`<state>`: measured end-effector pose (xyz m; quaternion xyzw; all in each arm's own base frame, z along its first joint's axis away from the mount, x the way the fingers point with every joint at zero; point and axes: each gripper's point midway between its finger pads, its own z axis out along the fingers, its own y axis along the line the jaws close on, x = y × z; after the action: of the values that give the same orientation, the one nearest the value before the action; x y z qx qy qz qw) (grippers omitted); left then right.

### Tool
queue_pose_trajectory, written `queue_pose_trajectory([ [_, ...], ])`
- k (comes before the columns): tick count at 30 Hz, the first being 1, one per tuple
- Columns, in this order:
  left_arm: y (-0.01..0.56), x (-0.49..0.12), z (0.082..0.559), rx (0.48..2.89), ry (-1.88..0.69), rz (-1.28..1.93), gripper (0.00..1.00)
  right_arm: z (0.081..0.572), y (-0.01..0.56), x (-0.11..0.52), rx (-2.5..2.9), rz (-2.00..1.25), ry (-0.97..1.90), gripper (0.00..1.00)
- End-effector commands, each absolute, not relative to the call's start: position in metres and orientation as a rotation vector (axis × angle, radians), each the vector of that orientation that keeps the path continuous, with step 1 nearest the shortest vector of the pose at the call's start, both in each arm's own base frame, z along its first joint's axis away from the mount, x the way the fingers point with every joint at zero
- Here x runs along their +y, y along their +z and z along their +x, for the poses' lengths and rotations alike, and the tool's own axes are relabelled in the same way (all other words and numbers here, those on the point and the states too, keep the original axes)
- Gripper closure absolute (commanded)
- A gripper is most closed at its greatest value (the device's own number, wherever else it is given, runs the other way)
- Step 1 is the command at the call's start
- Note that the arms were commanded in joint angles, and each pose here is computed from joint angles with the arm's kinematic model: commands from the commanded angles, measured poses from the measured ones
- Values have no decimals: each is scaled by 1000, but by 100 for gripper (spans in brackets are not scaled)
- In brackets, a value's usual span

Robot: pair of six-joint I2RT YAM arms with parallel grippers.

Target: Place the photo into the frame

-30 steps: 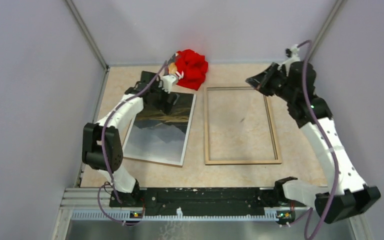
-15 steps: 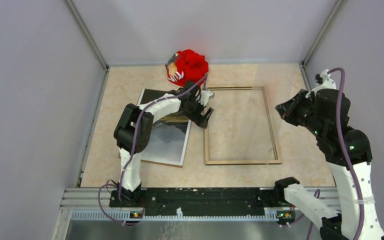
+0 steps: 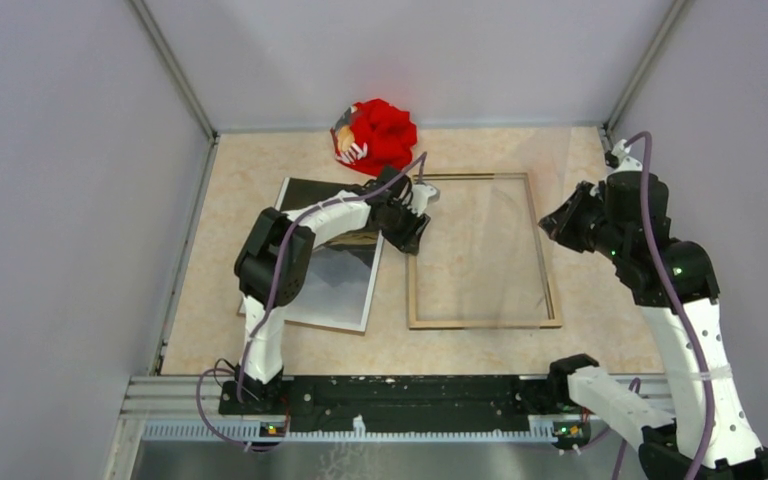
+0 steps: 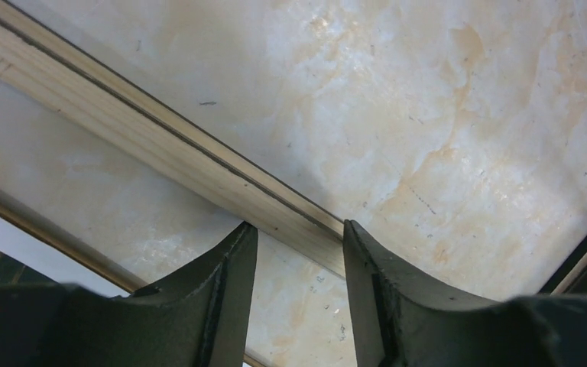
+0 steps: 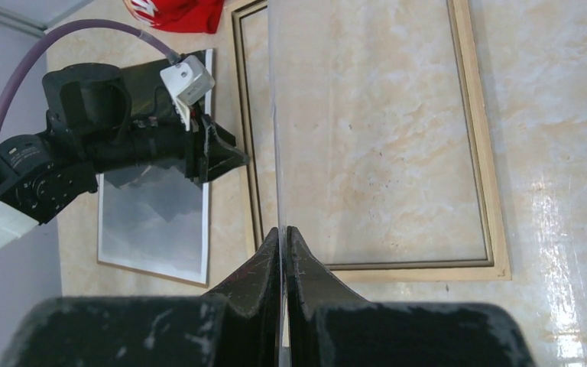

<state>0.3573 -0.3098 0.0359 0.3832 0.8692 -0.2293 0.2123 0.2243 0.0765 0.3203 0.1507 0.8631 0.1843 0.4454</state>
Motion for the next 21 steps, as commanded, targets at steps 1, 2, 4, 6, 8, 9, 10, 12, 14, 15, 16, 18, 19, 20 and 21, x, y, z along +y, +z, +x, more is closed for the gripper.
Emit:
queue_pose_trajectory([
  [1, 17, -283, 357, 2426, -466, 1109, 53, 236, 338, 86, 2066, 318, 520, 100],
  [2, 16, -280, 356, 2427, -452, 1109, 54, 236, 337, 88, 2070, 315, 529, 100],
  [4, 15, -274, 355, 2432, -424, 1104, 55, 238, 334, 91, 2075, 308, 544, 100],
  [6, 17, -268, 353, 2417, -398, 1115, 57, 239, 333, 95, 2077, 303, 568, 100],
  [8, 17, -262, 351, 2403, -364, 1138, 57, 242, 330, 99, 2080, 294, 590, 100],
  [9, 16, -258, 350, 2406, -345, 1139, 57, 242, 330, 101, 2082, 292, 601, 100],
  [10, 16, -255, 348, 2410, -333, 1144, 57, 244, 329, 103, 2083, 290, 611, 100],
  [12, 15, -251, 342, 2415, -337, 1154, 57, 246, 329, 109, 2082, 279, 643, 100],
  [14, 17, -250, 337, 2409, -350, 1160, 57, 248, 328, 113, 2083, 271, 664, 100],
  [15, 19, -249, 337, 2404, -350, 1157, 56, 250, 327, 114, 2084, 267, 670, 100],
  [16, 20, -248, 336, 2403, -349, 1158, 53, 251, 326, 115, 2084, 267, 672, 100],
  [18, 27, -250, 339, 2392, -352, 1151, 45, 254, 324, 116, 2087, 265, 678, 100],
  [19, 34, -254, 341, 2385, -367, 1140, 39, 255, 322, 118, 2089, 265, 682, 100],
  [20, 42, -257, 342, 2382, -385, 1133, 37, 256, 320, 119, 2094, 266, 687, 100],
  [21, 50, -260, 341, 2383, -405, 1124, 33, 258, 320, 120, 2093, 264, 694, 100],
])
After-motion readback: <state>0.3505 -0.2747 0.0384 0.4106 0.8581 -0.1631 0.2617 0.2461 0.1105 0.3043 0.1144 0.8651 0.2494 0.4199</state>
